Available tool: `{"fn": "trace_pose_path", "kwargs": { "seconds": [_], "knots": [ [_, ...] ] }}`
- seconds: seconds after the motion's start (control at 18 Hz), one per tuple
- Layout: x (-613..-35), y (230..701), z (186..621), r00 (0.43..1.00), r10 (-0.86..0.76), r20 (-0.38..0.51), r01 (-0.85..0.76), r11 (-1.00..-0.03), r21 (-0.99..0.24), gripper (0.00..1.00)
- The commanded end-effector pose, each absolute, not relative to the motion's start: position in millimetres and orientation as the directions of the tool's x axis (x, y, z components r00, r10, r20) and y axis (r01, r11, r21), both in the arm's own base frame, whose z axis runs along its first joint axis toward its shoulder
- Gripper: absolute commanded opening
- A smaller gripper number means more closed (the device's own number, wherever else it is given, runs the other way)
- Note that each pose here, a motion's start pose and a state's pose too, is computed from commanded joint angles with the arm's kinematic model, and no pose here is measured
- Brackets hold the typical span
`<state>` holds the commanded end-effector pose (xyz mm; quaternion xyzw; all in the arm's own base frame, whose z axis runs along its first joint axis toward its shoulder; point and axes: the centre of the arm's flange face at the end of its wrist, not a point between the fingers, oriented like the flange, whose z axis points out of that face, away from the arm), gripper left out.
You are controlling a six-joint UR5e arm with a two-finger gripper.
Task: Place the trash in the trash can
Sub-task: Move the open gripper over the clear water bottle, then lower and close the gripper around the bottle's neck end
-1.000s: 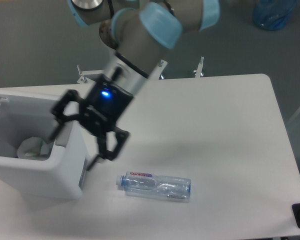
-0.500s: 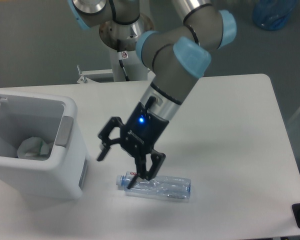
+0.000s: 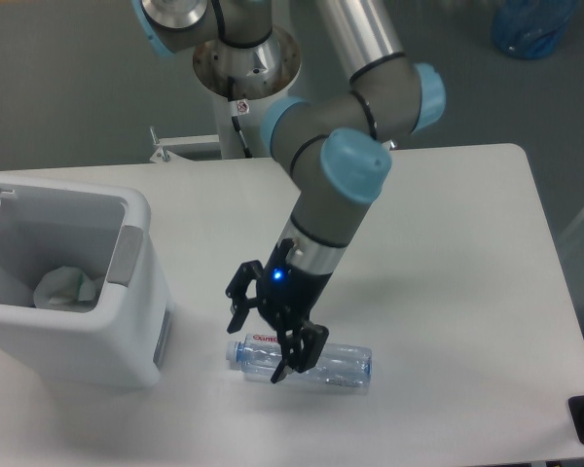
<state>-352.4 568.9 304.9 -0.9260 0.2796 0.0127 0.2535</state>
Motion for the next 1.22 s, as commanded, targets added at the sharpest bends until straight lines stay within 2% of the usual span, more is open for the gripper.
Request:
{"fn": "trace_pose_path", "kwargs": {
  "seconds": [0.56, 0.67, 1.22],
  "knots": [
    [-334.4, 560.2, 254.1, 0.762, -0.634, -0.133, -0.627, -0.67, -0.397, 1.0],
    [-337.4, 558.7, 248.3, 0.747, -0.65, -0.139, -0.65, -0.672, -0.354, 1.0],
    [-340.0, 561.5, 220.9, 0.731, -0.673, -0.112, -0.672, -0.683, -0.285, 1.0]
  ]
}}
